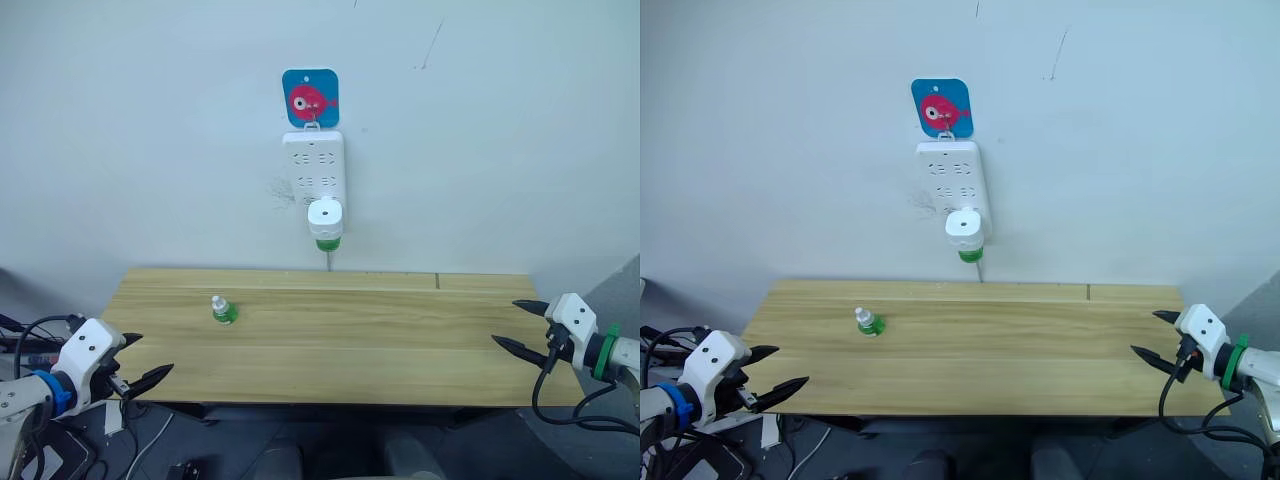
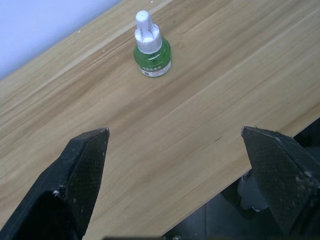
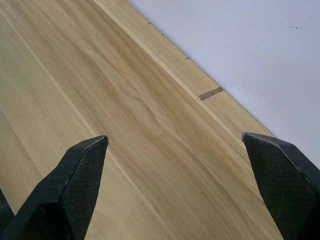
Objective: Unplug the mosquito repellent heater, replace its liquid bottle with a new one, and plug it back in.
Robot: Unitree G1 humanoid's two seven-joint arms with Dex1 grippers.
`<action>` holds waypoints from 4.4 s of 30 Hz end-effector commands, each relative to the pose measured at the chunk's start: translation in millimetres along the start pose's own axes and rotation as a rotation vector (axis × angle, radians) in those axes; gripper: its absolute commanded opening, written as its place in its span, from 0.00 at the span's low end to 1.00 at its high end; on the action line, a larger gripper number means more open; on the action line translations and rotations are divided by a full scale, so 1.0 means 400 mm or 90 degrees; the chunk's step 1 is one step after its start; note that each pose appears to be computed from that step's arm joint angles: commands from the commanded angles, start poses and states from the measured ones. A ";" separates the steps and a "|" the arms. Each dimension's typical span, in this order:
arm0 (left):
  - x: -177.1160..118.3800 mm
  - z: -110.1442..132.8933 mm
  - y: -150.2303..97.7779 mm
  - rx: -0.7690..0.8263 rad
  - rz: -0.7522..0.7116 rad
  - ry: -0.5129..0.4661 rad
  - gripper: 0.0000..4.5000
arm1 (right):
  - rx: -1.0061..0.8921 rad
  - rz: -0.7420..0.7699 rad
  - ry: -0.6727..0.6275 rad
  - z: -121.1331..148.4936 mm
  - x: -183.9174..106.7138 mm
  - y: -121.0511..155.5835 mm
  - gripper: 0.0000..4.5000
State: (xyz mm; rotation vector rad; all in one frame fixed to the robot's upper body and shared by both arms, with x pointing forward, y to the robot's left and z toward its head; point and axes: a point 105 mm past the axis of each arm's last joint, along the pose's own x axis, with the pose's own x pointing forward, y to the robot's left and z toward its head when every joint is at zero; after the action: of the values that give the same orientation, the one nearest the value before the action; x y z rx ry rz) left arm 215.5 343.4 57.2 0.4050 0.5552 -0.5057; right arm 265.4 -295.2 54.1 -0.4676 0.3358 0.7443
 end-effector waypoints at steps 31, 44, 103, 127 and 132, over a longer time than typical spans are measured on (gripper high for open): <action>-0.014 0.018 -0.002 -0.082 -0.042 -0.032 1.00 | -0.020 0.002 -0.016 0.066 -0.023 0.041 0.99; 0.029 0.337 0.034 -0.115 -0.082 -0.251 0.96 | 0.002 -0.013 -0.222 0.348 -0.003 0.097 1.00; 0.200 0.771 -0.055 0.036 -0.300 -0.500 0.49 | 0.034 0.007 -0.347 0.638 0.068 0.257 1.00; 0.193 0.774 -0.076 0.054 -0.304 -0.497 0.30 | 0.070 -0.175 -0.368 0.793 0.255 0.227 1.00; 0.193 0.774 -0.078 0.052 -0.303 -0.498 0.30 | 0.067 -0.168 -0.355 0.807 0.278 0.221 1.00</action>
State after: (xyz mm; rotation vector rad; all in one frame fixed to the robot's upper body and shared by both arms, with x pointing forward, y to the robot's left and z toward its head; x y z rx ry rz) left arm 381.4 145.3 232.6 0.0955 -0.0900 -1.0608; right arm 322.4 -9.8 240.0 -0.1833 -0.1603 0.5626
